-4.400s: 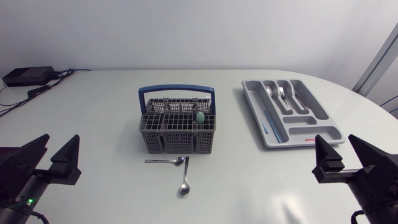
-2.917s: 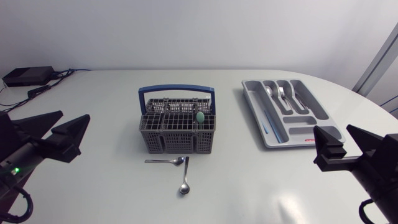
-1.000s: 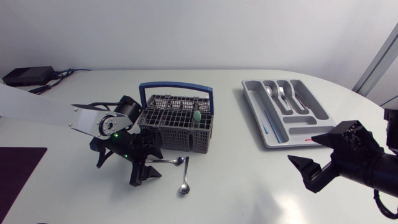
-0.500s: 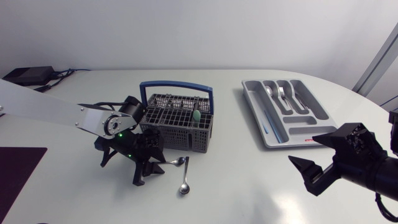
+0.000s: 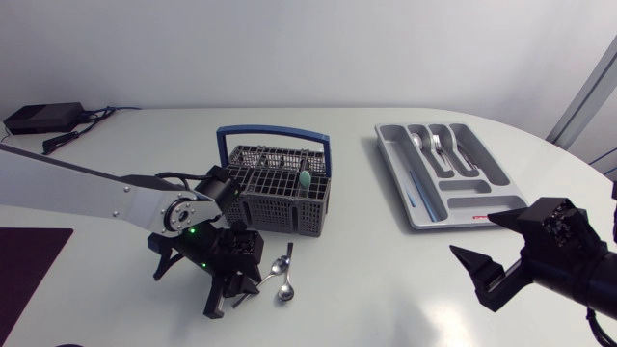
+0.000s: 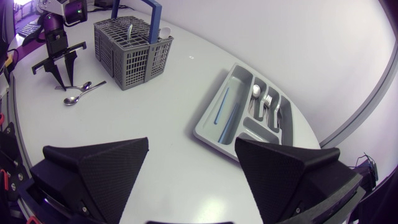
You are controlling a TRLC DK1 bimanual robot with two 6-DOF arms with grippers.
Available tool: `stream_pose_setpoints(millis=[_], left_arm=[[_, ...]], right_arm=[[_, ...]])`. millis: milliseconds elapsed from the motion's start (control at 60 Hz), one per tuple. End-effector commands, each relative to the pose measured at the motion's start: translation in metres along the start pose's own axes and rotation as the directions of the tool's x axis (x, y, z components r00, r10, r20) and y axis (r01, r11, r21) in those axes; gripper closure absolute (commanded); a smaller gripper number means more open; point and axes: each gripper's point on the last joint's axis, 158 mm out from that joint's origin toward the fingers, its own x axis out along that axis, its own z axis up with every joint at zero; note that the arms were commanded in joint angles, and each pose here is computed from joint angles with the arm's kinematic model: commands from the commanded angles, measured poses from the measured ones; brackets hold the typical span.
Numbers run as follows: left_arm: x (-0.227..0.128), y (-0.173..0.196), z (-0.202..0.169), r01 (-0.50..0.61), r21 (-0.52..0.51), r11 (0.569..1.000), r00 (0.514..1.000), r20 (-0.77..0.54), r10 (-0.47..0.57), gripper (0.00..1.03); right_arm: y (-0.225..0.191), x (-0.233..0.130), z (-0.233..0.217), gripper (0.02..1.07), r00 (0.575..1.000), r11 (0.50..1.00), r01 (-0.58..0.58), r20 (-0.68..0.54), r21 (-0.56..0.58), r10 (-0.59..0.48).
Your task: Unload the cutlery basket into the drawer organizer.
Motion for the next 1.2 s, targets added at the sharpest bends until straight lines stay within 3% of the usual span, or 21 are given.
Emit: stream_pose_setpoints(millis=[0,300,400,550,800,1183], left_arm=[[0.001,-0.02,-0.007,0.056,-0.046,0.997,0.997,-0.042,-0.058,0.7],[-0.048,0.0,-0.001,-0.084,-0.067,0.994,0.996,0.02,0.085,0.69],[-0.04,0.006,-0.024,-0.112,-0.073,0.991,0.992,-0.065,0.108,0.69],[-0.013,0.005,-0.055,-0.171,-0.003,0.985,0.968,-0.185,0.168,0.7],[0.007,-0.035,-0.059,-0.061,0.076,0.995,0.972,-0.224,0.077,0.7],[0.029,-0.086,-0.019,0.087,0.169,0.982,0.972,-0.228,-0.047,0.7]], right_arm=[[0.006,0.002,-0.01,0.07,1.0,1.0,-0.014,-0.025,-0.017,0.014],[0.009,0.0,-0.014,0.07,1.0,0.999,-0.014,-0.02,-0.038,0.013],[0.009,0.0,-0.013,0.07,1.0,0.999,-0.015,-0.018,-0.042,0.015],[0.01,-0.001,-0.014,0.07,1.0,0.999,-0.016,-0.018,-0.049,0.015],[0.011,-0.002,-0.017,0.07,1.0,0.998,-0.014,-0.015,-0.059,0.013],[0.013,-0.003,-0.019,0.07,1.0,0.998,-0.012,-0.015,-0.064,0.011]])
